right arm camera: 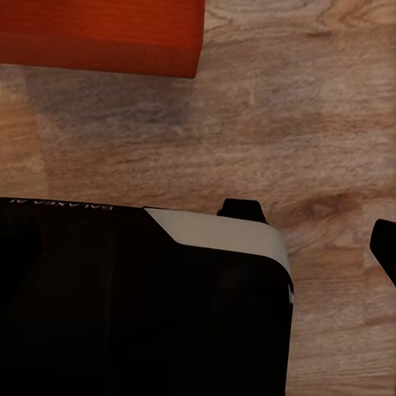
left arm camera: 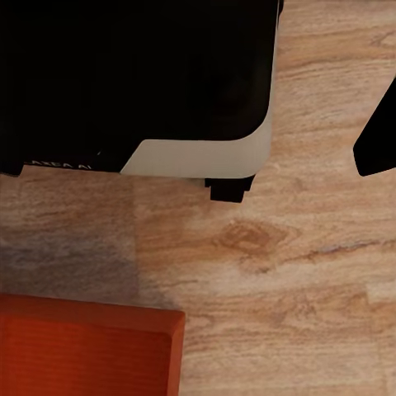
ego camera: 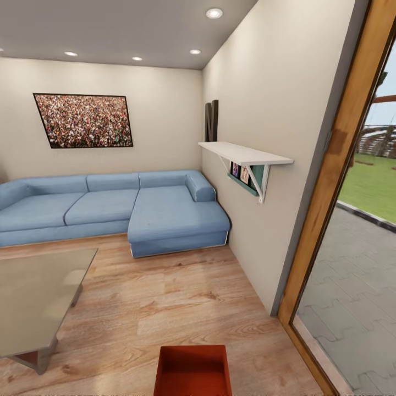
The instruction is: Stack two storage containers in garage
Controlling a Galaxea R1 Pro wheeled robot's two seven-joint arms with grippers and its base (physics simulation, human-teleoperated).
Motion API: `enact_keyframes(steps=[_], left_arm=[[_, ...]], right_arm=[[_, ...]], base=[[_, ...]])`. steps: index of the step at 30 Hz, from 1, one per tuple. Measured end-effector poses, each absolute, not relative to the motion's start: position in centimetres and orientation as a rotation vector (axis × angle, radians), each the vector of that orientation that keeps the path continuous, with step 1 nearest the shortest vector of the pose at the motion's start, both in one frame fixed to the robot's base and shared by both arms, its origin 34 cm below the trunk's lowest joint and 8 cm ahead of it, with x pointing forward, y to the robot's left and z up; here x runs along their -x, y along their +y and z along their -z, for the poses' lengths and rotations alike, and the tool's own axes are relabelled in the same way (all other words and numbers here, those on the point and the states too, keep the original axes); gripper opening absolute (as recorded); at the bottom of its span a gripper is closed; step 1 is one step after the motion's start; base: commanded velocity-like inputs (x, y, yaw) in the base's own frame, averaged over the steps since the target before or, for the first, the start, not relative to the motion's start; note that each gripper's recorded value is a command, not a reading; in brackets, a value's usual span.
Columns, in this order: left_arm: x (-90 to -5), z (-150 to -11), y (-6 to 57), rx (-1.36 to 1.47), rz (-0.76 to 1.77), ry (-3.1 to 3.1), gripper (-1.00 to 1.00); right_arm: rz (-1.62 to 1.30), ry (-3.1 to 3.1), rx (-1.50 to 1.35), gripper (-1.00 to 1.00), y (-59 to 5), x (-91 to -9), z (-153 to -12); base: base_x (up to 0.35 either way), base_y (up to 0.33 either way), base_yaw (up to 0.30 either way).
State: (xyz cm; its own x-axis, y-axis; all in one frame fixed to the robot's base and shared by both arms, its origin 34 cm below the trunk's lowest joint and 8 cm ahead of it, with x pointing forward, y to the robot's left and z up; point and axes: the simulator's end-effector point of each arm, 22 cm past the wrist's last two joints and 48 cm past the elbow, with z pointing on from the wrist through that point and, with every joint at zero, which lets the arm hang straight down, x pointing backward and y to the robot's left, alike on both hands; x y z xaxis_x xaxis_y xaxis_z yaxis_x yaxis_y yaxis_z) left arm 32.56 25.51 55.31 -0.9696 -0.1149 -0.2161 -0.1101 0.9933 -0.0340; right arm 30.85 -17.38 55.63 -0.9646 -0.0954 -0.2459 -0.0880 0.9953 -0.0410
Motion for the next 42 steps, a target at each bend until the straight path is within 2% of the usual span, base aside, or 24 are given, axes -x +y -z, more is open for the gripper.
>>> enact_keyframes(steps=[42], left_arm=[[-30.1, -54.1, 25.5, 0.172, 0.027, 2.984, 1.00]], right_arm=[[0.040, 2.954, 0.137, 1.00, -17.4, -28.4, -54.6]], base=[[0.000, 0.000, 0.000]])
